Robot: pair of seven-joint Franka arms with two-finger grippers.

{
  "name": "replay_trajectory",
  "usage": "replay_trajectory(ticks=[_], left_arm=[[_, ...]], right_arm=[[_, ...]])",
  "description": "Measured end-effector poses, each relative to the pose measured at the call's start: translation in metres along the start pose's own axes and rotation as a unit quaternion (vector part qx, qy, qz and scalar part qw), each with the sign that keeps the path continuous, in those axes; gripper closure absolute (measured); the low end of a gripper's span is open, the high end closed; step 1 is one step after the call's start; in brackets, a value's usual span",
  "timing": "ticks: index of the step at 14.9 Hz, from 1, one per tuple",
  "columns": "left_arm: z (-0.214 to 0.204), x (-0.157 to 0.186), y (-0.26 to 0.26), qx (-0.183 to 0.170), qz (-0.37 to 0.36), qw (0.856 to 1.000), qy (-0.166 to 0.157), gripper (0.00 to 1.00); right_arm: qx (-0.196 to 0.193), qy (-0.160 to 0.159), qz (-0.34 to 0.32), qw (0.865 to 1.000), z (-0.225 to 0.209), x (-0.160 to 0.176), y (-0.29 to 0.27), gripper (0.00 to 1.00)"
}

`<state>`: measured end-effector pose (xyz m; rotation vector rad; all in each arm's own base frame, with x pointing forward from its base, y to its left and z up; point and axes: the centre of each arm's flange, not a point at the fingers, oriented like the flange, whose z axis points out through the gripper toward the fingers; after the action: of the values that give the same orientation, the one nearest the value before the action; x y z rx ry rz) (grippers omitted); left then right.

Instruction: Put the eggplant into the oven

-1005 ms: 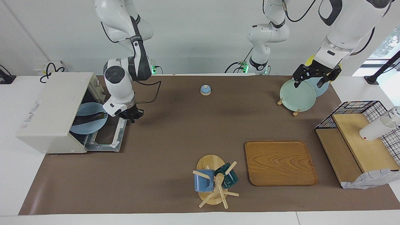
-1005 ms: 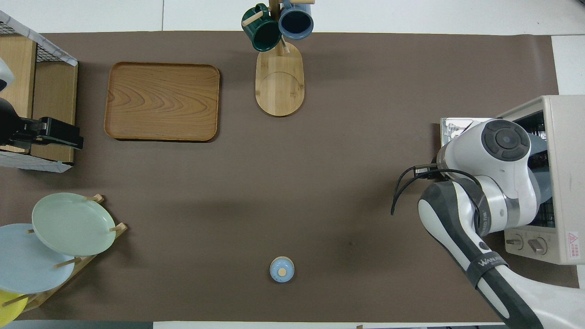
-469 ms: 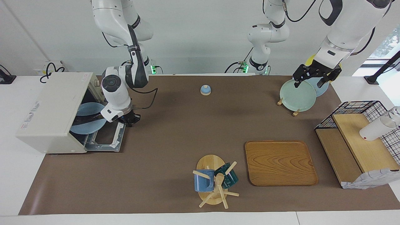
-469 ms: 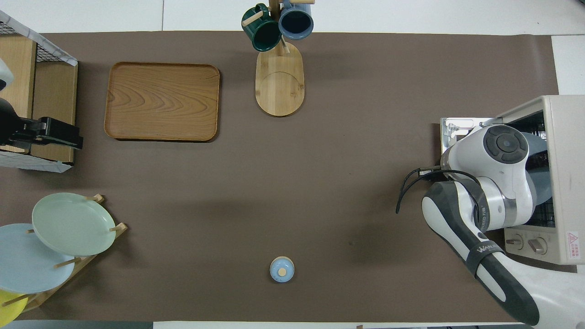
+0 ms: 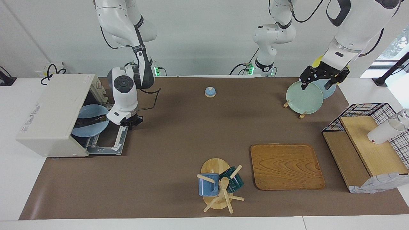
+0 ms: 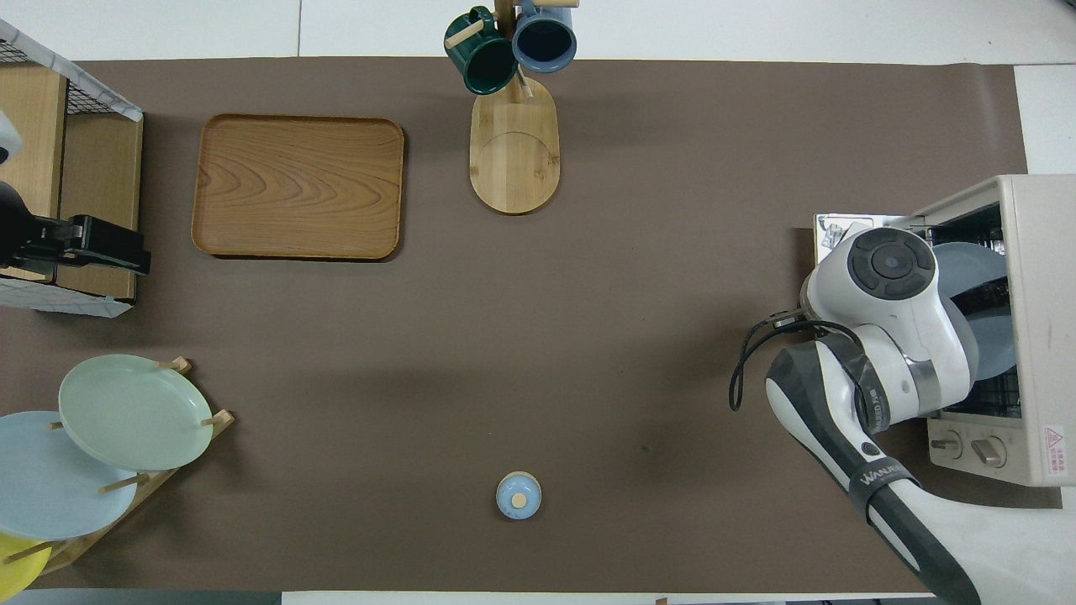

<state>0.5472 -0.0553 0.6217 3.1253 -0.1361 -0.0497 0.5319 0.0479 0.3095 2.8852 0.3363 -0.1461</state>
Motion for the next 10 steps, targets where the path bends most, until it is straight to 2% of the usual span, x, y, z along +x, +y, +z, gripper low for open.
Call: replay_trajectory(ticks=[5,10], left_arm=[[0.000,0.000,0.000,0.000,0.000,1.000,0.000,0.00],[0.000,0.000,0.000,0.000,0.000,1.000,0.000,0.00]], right_arm=[[-0.007,-0.020,-0.036,0.999,-0.065,0.002,0.036,0.99],[0.015,-0.001,-0.043,0.999,-0.112,-0.028,0.116,0.98]])
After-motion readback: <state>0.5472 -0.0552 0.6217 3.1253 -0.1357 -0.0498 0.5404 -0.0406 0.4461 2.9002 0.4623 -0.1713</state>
